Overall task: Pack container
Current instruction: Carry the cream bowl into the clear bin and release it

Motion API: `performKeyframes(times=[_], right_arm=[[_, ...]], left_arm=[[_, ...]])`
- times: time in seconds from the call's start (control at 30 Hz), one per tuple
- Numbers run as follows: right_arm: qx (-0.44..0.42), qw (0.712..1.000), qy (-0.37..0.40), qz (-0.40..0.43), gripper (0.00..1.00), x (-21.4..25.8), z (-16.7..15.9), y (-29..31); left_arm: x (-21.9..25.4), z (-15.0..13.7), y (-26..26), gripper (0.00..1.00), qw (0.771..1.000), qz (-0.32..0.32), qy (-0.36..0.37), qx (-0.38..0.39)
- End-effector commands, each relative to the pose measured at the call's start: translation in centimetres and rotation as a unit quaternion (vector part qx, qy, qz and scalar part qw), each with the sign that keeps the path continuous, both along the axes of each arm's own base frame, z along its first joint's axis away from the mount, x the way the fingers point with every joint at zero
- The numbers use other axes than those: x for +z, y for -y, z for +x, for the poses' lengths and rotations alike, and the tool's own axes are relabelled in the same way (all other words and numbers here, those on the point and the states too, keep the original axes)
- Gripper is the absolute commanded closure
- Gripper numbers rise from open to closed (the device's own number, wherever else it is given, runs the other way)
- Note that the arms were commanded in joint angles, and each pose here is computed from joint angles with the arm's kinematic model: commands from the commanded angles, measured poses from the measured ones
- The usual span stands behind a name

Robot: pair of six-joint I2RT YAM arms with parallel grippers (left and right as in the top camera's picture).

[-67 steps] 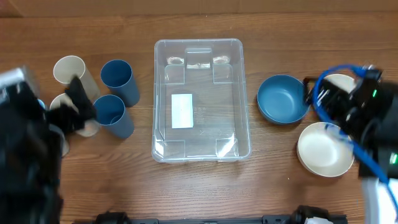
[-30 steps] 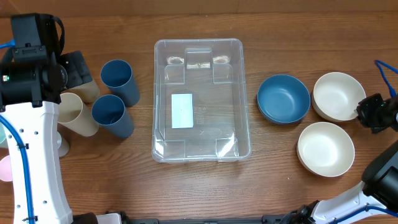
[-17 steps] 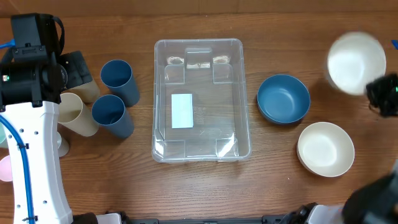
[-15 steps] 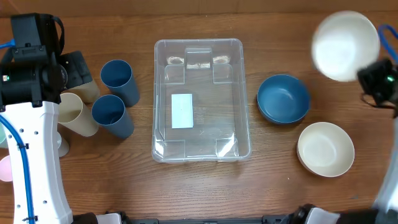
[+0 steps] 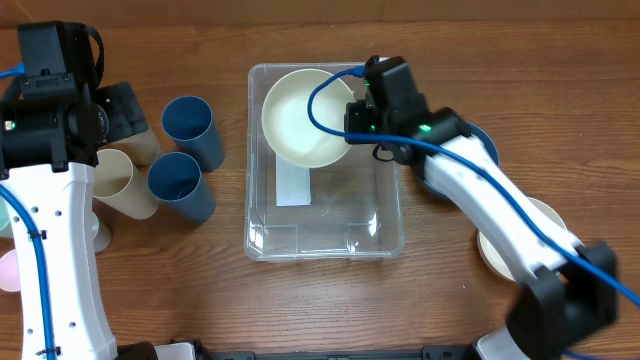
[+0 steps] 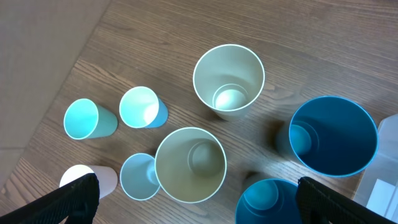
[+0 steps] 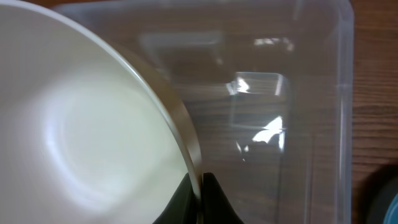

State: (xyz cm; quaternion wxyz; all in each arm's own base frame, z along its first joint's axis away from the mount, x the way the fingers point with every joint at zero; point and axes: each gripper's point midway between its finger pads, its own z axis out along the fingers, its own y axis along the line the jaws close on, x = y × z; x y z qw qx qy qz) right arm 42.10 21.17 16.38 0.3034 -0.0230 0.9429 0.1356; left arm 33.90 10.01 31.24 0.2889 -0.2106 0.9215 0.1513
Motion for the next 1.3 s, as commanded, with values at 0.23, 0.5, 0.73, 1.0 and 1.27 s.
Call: performKeyframes(times=[0.23,0.5,0.73,1.0,1.27], right_arm=[[-0.008,1.0,0.004,0.003,0.62,-3.5,3.9,0.6],[0.001,0.995,0.087,0.043,0.36,7.5,3.3,1.0],[-0.189,0.979,0.075,0.014,0.2,14.5,-4.0,16.6],[-0.479,0.871,-0.112,-0.01,0.0,8.0,-15.5,35.0],[-0.545,0.808,-0.219,0.052,0.0,-3.2,-20.8,37.3]], left_arm=[[0.8,0.1,-0.4,0.0,1.0,0.012,0.007,-0.002],[0.8,0.1,-0.4,0.0,1.0,0.012,0.007,-0.002],[0.8,0.1,-0.4,0.0,1.0,0.012,0.007,-0.002],[0.9,0.1,-0.4,0.0,1.0,0.012,0.007,-0.001],[0.9,0.1,-0.4,0.0,1.0,0.012,0.007,-0.002]])
